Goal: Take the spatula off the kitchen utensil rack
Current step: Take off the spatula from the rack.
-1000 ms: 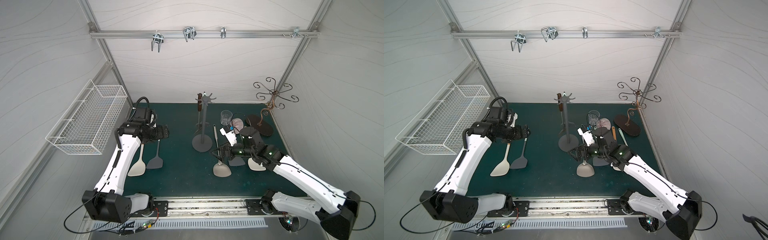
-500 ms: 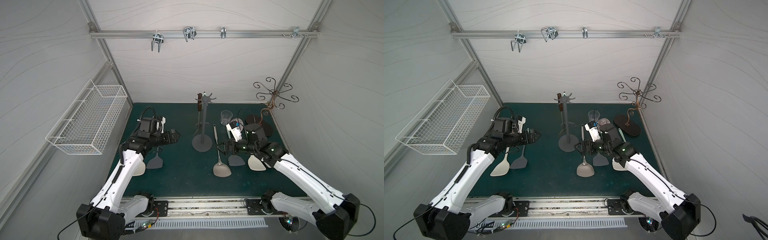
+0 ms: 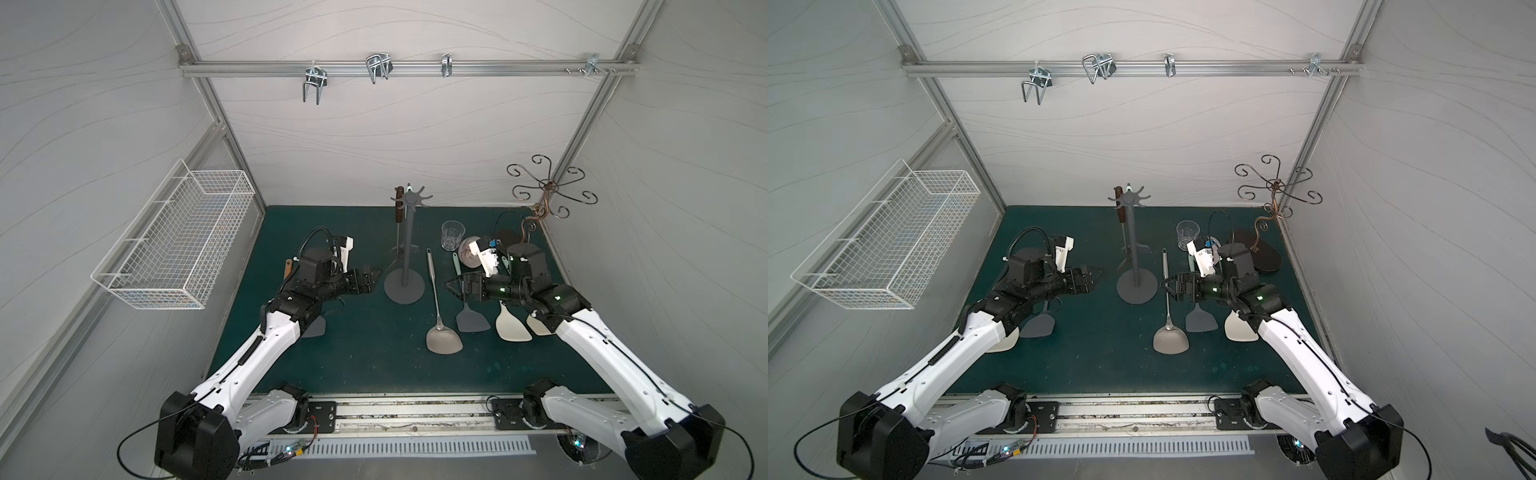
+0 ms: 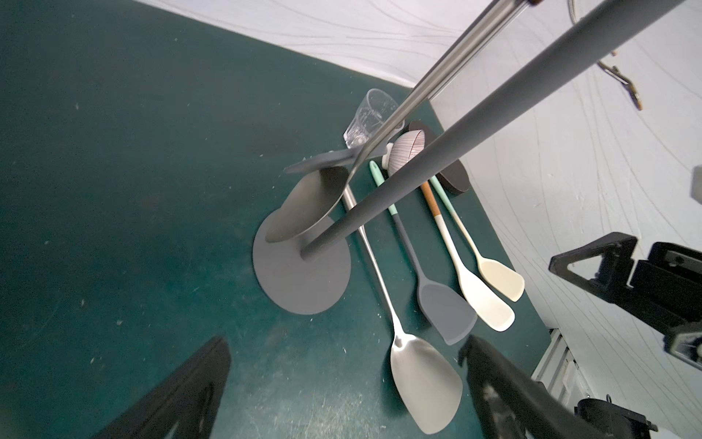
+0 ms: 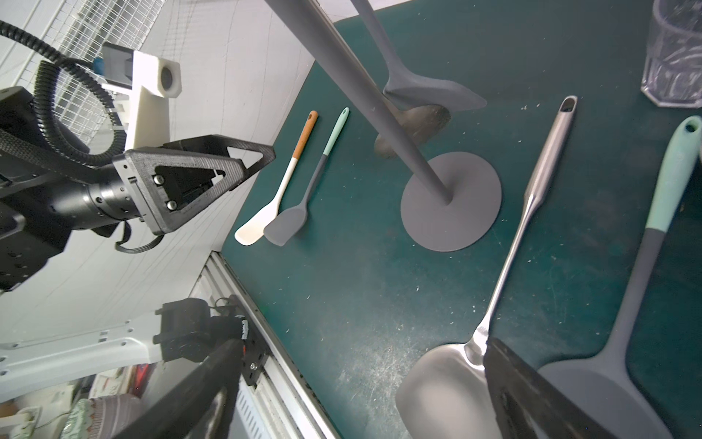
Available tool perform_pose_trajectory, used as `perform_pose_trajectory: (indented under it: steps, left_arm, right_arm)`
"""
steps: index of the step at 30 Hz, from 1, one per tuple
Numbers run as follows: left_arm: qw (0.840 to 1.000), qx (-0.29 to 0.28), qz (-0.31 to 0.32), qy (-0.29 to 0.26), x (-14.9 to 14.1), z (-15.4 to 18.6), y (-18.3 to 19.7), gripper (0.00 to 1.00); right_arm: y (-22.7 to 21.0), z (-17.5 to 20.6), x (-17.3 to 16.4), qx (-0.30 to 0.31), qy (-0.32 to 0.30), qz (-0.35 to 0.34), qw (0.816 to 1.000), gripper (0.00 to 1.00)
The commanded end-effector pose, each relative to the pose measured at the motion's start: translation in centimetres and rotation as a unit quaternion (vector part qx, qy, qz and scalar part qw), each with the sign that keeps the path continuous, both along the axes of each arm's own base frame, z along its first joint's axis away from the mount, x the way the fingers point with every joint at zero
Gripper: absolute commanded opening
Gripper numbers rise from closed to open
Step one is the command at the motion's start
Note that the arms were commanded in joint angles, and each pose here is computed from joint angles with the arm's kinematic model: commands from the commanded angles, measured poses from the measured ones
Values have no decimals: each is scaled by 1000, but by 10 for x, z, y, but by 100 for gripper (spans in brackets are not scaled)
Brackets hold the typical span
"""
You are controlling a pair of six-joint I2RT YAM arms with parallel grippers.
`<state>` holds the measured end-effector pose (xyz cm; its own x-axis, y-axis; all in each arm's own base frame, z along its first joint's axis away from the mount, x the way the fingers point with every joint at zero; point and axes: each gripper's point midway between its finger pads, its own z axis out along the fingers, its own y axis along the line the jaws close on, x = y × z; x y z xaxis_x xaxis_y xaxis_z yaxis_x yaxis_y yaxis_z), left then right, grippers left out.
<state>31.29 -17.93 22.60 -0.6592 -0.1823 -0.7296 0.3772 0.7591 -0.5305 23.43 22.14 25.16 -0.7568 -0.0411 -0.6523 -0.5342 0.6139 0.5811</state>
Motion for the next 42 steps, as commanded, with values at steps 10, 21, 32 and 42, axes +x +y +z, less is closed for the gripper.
perform_pose_trajectory:
  steps: [10,21,32,42]
  left_arm:
    - [991,-34,-54,-119,16,47,-23,98]
    - [984,-29,-101,-142,24,38,-28,97]
    - [969,-51,-187,-154,29,41,-46,87]
    - [958,-75,-221,-168,58,37,-42,80]
  right_arm:
    - [3,3,8,30,33,-18,999,99]
    - [17,21,0,72,30,34,996,90]
    - [20,15,-8,66,31,66,995,88]
    - [13,11,-16,37,20,70,997,89]
